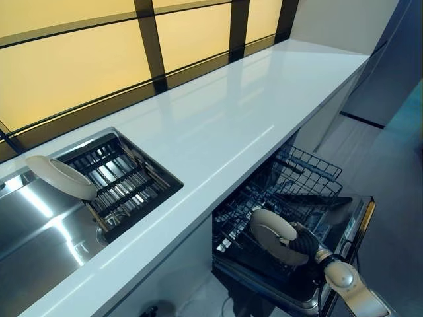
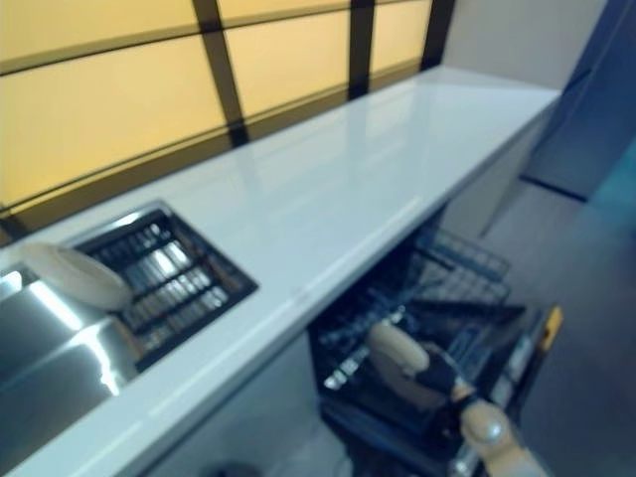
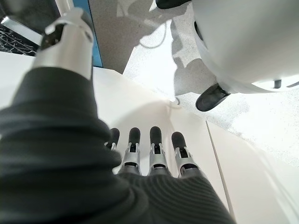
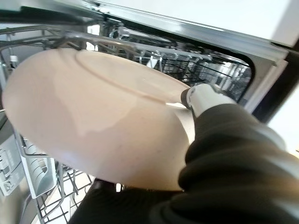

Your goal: Take plates into dishwasher

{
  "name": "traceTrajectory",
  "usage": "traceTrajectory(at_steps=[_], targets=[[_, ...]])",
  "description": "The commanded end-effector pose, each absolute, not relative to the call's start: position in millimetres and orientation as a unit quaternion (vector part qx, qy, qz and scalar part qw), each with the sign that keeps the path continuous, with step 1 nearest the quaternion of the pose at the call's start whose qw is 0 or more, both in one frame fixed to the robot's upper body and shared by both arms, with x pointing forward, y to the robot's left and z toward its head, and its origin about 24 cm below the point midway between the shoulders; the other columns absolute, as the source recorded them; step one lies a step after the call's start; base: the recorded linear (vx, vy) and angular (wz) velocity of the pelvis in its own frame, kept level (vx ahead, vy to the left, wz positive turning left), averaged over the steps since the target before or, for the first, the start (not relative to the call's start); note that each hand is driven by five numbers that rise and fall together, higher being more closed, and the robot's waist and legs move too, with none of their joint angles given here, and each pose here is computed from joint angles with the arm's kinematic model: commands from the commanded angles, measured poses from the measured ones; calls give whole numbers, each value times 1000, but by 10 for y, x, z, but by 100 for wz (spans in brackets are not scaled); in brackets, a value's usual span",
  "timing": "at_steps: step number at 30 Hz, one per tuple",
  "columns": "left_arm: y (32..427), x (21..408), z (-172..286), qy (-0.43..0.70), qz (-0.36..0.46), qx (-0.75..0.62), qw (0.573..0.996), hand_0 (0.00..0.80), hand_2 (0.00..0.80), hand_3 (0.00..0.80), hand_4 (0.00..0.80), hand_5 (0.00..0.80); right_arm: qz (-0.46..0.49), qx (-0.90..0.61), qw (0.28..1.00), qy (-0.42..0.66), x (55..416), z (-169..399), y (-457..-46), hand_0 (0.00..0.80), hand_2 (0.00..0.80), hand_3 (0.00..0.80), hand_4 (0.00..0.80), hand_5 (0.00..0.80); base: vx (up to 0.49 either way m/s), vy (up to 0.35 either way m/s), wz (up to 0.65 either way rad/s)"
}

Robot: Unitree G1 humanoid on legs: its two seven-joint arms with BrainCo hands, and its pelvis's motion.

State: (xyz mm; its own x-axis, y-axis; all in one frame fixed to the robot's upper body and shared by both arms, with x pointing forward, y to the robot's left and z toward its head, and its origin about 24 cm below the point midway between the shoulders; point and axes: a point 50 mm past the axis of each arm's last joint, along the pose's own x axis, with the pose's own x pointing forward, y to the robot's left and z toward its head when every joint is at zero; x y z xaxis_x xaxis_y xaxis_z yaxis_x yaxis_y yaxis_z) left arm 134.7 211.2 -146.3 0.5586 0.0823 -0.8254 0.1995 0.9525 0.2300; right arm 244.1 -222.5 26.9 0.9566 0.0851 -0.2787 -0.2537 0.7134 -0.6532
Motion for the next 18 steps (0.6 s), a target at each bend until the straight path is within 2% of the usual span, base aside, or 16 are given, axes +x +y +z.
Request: traceTrajectory(at_steps=[1,18], targets=[[2142,1588,-1366,438,-50,190,877,0,0,0,0,0,68,-388,918,47,2643,468,-2073,800,800,800,800,800,0,0,0],[2088,1682,-1336,434,-73,200,875,0,0,0,0,0,50,-501,861,64,2803,430,-2137,800,800,800,800,800,3,5,5]])
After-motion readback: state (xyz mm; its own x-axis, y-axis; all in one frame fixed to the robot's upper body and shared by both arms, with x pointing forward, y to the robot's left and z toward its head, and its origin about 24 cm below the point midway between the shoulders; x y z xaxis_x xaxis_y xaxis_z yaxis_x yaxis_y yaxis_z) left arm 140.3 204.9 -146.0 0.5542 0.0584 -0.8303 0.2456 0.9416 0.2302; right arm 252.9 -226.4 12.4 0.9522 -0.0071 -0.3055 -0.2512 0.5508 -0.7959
